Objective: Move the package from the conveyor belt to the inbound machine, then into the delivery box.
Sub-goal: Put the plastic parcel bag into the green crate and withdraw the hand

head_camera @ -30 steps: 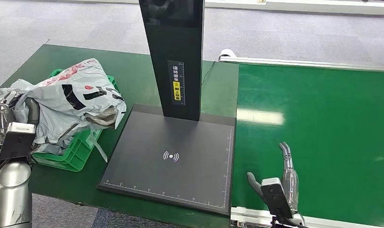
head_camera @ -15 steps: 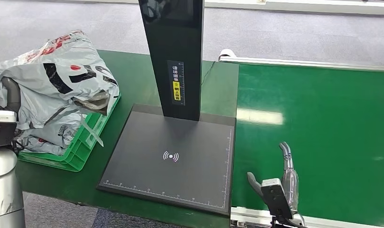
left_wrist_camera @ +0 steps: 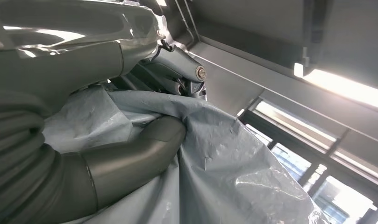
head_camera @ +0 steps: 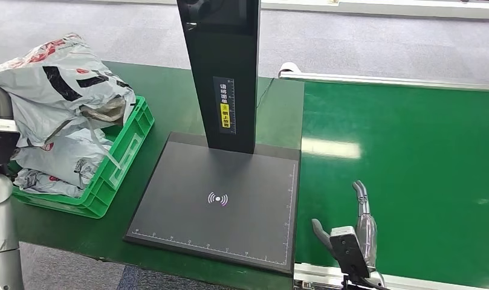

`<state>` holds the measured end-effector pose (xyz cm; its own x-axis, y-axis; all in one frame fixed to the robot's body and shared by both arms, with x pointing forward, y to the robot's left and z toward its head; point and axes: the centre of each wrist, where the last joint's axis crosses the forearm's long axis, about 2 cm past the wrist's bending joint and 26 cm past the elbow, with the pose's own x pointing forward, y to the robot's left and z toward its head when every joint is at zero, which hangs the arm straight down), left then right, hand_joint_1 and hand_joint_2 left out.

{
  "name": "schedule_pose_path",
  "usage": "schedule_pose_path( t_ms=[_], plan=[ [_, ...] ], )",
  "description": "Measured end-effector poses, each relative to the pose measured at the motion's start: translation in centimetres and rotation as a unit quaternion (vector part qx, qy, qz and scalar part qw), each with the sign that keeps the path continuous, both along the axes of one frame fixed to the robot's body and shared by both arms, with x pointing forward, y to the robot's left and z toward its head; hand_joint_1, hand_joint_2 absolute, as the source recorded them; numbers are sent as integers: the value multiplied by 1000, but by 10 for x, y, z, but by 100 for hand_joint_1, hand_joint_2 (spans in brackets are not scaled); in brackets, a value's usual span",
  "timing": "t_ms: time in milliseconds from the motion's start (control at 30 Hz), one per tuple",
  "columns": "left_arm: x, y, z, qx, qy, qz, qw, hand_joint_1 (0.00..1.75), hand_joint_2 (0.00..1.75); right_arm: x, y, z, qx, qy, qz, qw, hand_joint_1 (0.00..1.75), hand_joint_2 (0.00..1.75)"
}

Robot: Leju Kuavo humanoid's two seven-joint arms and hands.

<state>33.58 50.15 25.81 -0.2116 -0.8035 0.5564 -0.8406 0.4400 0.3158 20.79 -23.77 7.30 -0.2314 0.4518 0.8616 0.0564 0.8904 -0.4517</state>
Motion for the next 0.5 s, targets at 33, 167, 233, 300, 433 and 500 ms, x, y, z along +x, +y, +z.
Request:
schedule_pose_path(
  t_ms=[33,167,233,300,433,500],
  plan=[
    [2,2,0,-3,2,4,1000,175,175,0,0,0,-1,0,0,1000,0,175],
    [7,12,-3,-16,12,22,1000,175,175,0,1,0,-2,1,3,1000,0,175],
    [10,17,-4,-22,16,30,999,175,175,0,1,0,-1,2,4,1000,0,175],
    [14,22,-6,-28,21,38,999,175,175,0,1,0,-2,2,5,1000,0,175],
    [20,29,-10,-37,34,47,998,175,175,0,2,0,-2,3,4,1000,0,175],
    [23,31,-13,-41,41,49,997,175,175,0,2,0,-2,3,4,1000,0,175]
  ],
)
